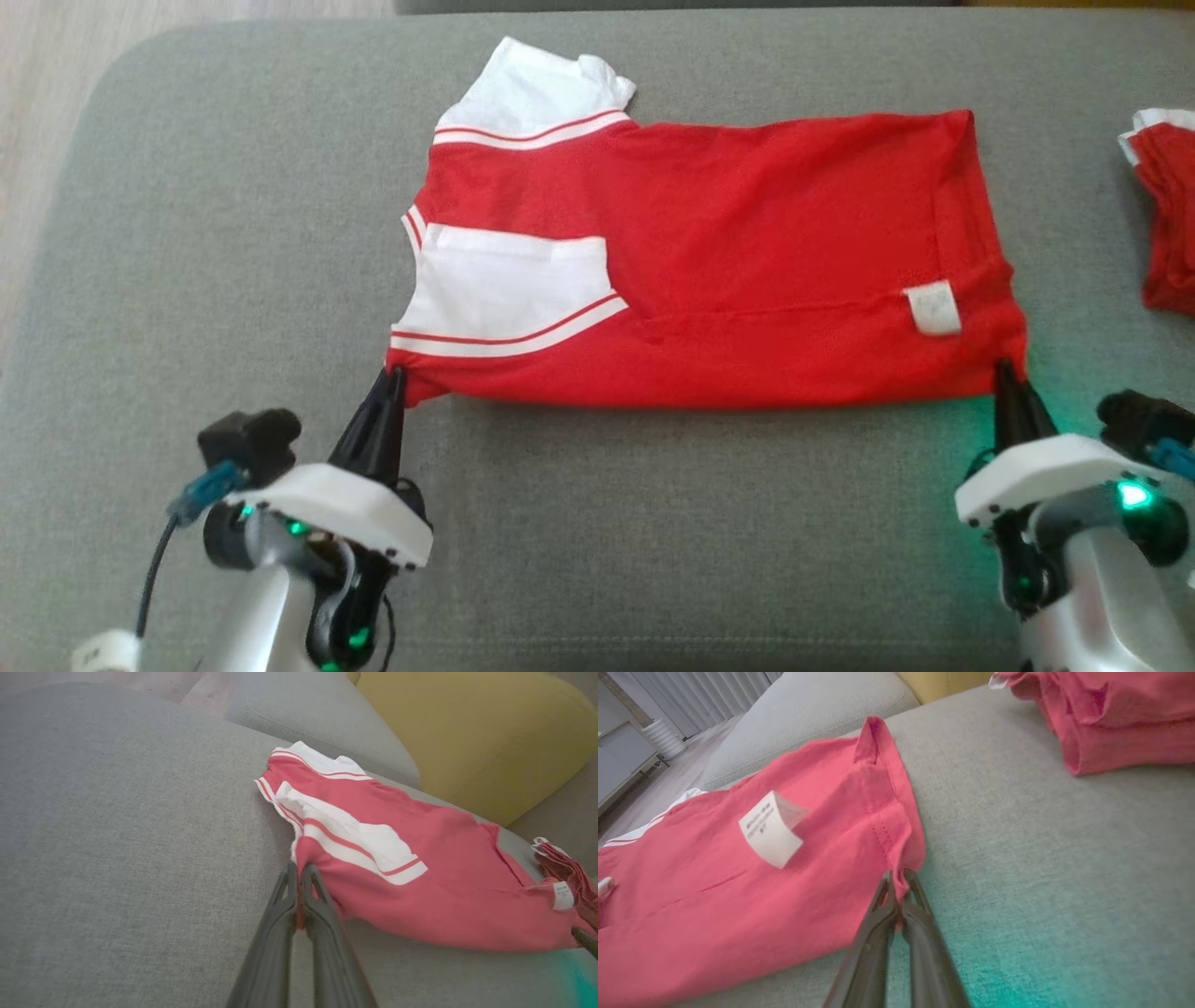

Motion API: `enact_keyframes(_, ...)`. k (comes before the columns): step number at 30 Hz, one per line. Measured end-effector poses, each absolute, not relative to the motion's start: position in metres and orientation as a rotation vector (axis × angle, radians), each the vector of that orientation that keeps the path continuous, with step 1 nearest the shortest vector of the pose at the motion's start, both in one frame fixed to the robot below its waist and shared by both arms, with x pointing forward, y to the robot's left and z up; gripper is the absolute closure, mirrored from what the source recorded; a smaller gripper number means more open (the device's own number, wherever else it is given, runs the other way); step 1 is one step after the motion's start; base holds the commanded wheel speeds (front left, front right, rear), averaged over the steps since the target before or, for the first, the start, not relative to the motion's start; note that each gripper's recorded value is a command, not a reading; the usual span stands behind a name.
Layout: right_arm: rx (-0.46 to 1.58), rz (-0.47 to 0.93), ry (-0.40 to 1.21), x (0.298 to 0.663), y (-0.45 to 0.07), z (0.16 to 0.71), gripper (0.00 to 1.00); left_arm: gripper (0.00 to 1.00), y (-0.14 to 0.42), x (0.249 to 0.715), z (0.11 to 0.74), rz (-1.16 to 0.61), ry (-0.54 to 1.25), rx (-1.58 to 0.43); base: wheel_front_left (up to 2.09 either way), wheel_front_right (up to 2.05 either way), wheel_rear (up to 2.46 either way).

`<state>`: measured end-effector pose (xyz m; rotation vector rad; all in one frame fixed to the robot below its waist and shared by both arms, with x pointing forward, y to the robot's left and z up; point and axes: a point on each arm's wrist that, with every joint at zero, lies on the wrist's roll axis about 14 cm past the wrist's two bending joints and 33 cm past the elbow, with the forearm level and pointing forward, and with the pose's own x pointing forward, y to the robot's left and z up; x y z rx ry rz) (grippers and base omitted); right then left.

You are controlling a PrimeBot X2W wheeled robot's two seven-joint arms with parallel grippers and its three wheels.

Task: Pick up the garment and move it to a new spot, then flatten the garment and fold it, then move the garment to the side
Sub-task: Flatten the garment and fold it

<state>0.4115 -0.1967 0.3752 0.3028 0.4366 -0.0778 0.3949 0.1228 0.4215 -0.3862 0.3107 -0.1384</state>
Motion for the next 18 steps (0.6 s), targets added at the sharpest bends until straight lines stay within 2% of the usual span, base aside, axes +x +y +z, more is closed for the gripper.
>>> enact_keyframes(6,0.266,-0.088,0.397,0.392,-0.209,0.391,1.00,1.00,0.126,0.375,0.436,-0.151,0.282,-0.374,0.00,0.00,0.00)
enact_keyframes(11,0.242,-0.099,0.508,0.346,-0.216,0.379,1.00,1.00,0.127,0.333,0.420,-0.148,0.400,-0.362,0.00,0.00,0.00)
enact_keyframes(15,0.257,-0.112,0.538,0.329,-0.219,0.376,1.00,1.00,0.117,0.313,0.411,-0.163,0.468,-0.382,0.00,0.00,0.00)
enact_keyframes(16,0.260,-0.114,0.540,0.327,-0.220,0.376,0.71,0.93,0.117,0.311,0.410,-0.160,0.476,-0.384,0.00,0.00,0.00)
enact_keyframes(17,0.261,-0.117,0.537,0.326,-0.221,0.377,0.18,0.54,0.116,0.311,0.409,-0.162,0.481,-0.383,0.00,0.00,0.00)
enact_keyframes(18,0.261,-0.121,0.533,0.325,-0.222,0.378,0.00,0.00,0.116,0.310,0.409,-0.161,0.483,-0.382,0.00,0.00,0.00)
